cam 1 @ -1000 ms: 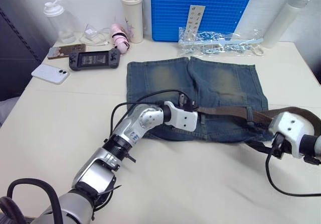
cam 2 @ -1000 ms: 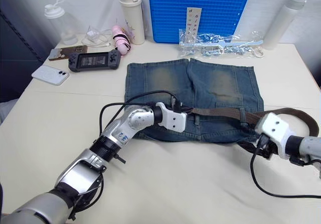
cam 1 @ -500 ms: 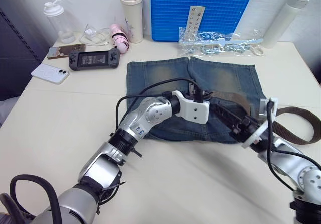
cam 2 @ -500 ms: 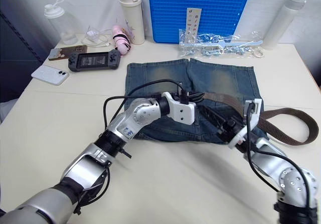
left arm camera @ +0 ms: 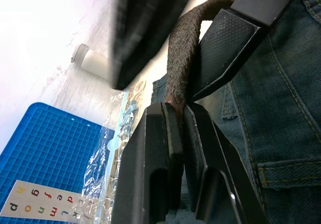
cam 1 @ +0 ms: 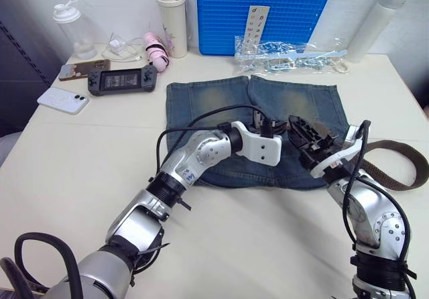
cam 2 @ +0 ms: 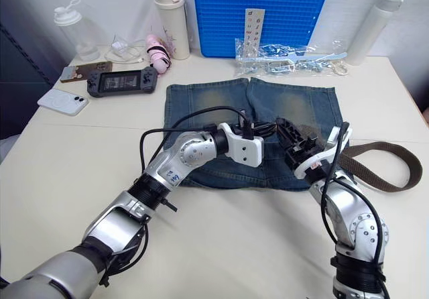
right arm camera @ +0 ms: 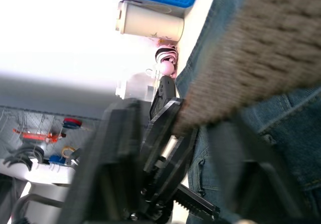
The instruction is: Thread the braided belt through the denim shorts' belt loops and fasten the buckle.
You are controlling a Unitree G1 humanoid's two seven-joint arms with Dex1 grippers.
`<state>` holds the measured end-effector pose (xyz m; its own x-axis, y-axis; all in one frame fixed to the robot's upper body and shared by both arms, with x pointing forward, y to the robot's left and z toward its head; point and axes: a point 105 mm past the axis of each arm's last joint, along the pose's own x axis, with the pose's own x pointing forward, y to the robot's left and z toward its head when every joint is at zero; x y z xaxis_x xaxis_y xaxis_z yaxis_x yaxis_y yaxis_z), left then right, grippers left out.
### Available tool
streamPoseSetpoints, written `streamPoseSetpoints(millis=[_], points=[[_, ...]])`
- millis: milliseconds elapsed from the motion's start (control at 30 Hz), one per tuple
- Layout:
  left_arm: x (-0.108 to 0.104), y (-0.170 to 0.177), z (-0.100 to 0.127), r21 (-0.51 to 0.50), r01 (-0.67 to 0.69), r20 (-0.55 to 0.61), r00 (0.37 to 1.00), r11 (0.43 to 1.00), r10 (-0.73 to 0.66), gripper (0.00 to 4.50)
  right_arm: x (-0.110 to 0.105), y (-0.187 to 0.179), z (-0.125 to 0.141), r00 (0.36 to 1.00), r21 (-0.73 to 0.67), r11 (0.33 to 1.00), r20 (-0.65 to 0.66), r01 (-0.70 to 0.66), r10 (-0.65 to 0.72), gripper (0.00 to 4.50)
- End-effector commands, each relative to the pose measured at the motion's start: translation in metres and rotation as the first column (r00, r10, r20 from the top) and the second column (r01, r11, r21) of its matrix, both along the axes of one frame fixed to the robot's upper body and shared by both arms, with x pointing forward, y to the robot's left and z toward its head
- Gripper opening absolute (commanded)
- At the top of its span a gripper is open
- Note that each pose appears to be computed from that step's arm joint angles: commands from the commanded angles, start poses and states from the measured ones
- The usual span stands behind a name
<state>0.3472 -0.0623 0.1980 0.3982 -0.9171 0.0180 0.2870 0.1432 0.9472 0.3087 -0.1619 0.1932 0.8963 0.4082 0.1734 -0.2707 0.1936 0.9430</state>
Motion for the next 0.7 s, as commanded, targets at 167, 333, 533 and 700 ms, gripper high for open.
streamPoseSetpoints(millis=[167,333,533,700], points=[[-0.008,0.000,0.016,-0.079,0.057,-0.061,0.996,0.995,-0.062,0.43,-0.001,-0.012,0.009,0.997,0.021,0.998,0.044,0.058,-0.059,0.01],[-0.004,0.017,0.015,-0.082,0.058,-0.180,0.981,0.995,-0.072,2.61,-0.007,-0.020,-0.001,0.997,-0.080,0.995,0.042,0.062,-0.059,0.00],[-0.002,0.053,0.018,-0.108,0.027,-0.341,0.938,0.994,-0.062,4.45,-0.019,-0.025,-0.020,1.000,-0.204,0.979,0.011,0.014,-0.012,0.00],[-0.004,0.071,0.016,-0.135,-0.002,-0.474,0.878,0.991,-0.063,4.45,-0.019,-0.020,-0.030,0.999,-0.241,0.970,0.005,-0.030,0.032,0.00]])
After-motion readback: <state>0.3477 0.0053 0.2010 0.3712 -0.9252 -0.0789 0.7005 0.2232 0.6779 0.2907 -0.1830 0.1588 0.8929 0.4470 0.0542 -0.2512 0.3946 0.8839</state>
